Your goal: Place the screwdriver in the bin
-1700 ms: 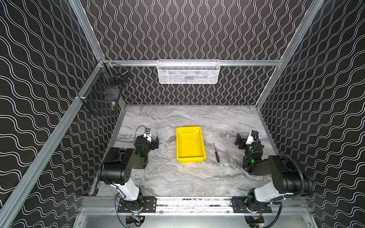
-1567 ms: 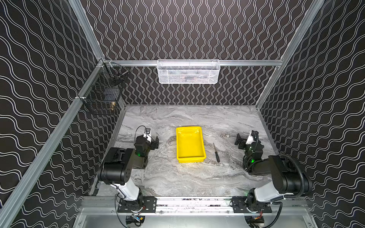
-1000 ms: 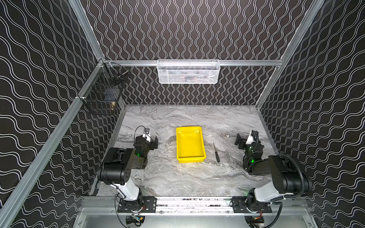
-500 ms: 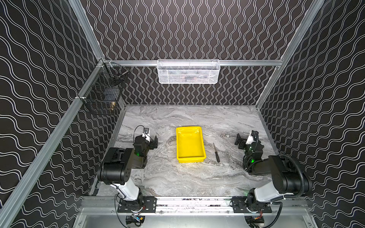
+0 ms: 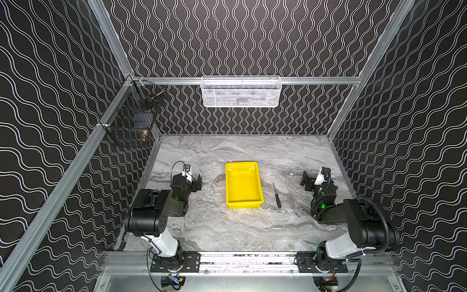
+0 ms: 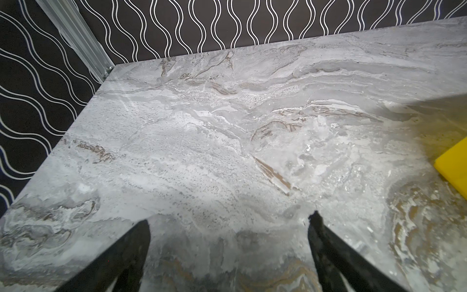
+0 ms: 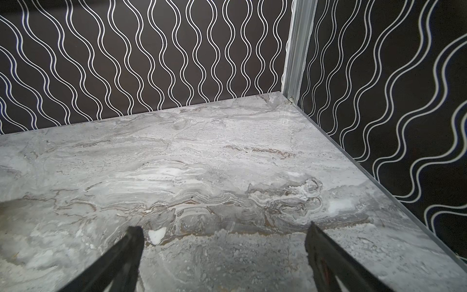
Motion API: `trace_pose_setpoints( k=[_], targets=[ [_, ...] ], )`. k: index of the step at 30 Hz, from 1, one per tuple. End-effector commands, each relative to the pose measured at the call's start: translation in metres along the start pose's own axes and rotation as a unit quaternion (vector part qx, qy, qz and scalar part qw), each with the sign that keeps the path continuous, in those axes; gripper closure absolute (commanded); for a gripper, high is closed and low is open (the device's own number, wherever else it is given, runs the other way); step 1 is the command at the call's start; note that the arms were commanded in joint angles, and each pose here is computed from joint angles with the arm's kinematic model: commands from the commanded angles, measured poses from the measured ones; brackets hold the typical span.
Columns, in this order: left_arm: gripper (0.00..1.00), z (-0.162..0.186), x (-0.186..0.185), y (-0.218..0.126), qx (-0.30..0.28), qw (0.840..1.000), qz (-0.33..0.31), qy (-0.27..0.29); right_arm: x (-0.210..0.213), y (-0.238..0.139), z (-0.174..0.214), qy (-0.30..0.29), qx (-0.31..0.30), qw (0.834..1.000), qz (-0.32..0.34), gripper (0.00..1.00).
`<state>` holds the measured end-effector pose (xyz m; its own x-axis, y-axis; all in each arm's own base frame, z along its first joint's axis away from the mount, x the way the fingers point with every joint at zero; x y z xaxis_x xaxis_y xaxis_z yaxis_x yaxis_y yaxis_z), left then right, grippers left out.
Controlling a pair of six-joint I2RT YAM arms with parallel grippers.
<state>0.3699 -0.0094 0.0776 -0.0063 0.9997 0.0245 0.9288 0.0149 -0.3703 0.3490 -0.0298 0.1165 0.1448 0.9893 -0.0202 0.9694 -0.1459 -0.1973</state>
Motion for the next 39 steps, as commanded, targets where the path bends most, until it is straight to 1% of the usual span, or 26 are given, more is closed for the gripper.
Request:
trace_pose_setpoints(
  k=[1,4,7,9,10,12,14,16,19,22,25,28,30,32,34,36,38,39],
  targets=[
    [0.01,-0.008,0.001,-0.002,-0.018,1.000,-0.016,0.002,0.001,0.000,-0.007,0.002,-0.015,1.000,-0.002,0.01],
    [0.01,-0.009,0.006,-0.003,-0.021,0.999,-0.042,-0.002,0.001,0.000,-0.007,0.002,-0.016,1.000,-0.002,0.01],
    [0.01,-0.020,0.009,-0.009,-0.015,0.997,-0.071,0.001,0.000,-0.001,-0.012,0.002,-0.021,1.000,-0.002,0.01],
    [0.01,-0.035,0.009,-0.014,0.019,0.994,-0.109,0.006,-0.001,0.001,-0.022,0.005,-0.010,1.000,0.005,0.01],
    [0.01,-0.048,0.008,-0.017,0.037,0.993,-0.115,-0.005,-0.002,0.004,-0.024,0.015,0.021,1.000,0.010,0.01],
    [0.01,-0.078,0.003,-0.026,0.043,0.992,-0.113,-0.039,-0.002,0.008,-0.034,0.035,0.071,0.997,0.013,0.01],
    [0.01,-0.099,-0.002,-0.037,0.066,0.991,-0.098,-0.064,0.001,0.007,-0.049,0.041,0.095,0.995,0.003,0.01],
    [0.01,-0.119,-0.007,-0.048,0.092,0.990,-0.080,-0.066,0.009,0.002,-0.064,0.053,0.112,0.992,-0.022,0.01],
    [0.01,-0.141,-0.013,-0.063,0.138,0.988,-0.054,-0.042,0.027,-0.007,-0.078,0.074,0.150,0.984,-0.065,0.01],
    [0.01,-0.159,-0.028,-0.071,0.170,0.985,0.004,-0.003,0.053,-0.019,-0.070,0.077,0.236,0.962,-0.112,0.03],
    [0.01,-0.170,-0.041,-0.070,0.166,0.985,0.048,0.015,0.081,-0.036,-0.053,0.052,0.286,0.946,-0.142,0.05],
    [0.01,-0.161,-0.057,-0.069,0.140,0.985,0.105,0.001,0.110,-0.054,-0.033,0.040,0.325,0.927,-0.180,0.07],
    [0.01,-0.153,-0.064,-0.069,0.132,0.983,0.125,-0.008,0.126,-0.060,-0.019,0.031,0.343,0.918,-0.197,0.09],
    [0.01,-0.145,-0.067,-0.068,0.141,0.982,0.126,-0.009,0.137,-0.063,-0.002,0.018,0.369,0.907,-0.201,0.12],
    [0.01,-0.139,-0.067,-0.068,0.156,0.981,0.116,0.005,0.143,-0.062,0.013,0.014,0.391,0.897,-0.207,0.15],
    [0.01,-0.134,-0.064,-0.067,0.164,0.981,0.098,0.013,0.146,-0.059,0.025,0.010,0.405,0.891,-0.205,0.18],
    [0.01,-0.131,-0.063,-0.068,0.169,0.981,0.092,0.009,0.148,-0.057,0.036,0.004,0.424,0.883,-0.201,0.24],
    [0.01,-0.130,-0.063,-0.068,0.170,0.981,0.091,0.007,0.150,-0.056,0.041,0.001,0.431,0.880,-0.202,0.25]
  ],
)
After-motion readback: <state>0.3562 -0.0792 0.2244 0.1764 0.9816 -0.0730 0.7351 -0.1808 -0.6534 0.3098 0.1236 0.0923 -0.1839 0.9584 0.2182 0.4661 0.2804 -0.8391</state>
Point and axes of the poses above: each gripper's point midway between its finger pads, its own y axis out along the fingers, its own x axis along the line the jaws close on, z = x × y, the point moved 3 cm from there along -y, back along the fingers, and after that the axes turned 5 degrees about -y, right-handed, at the moved point
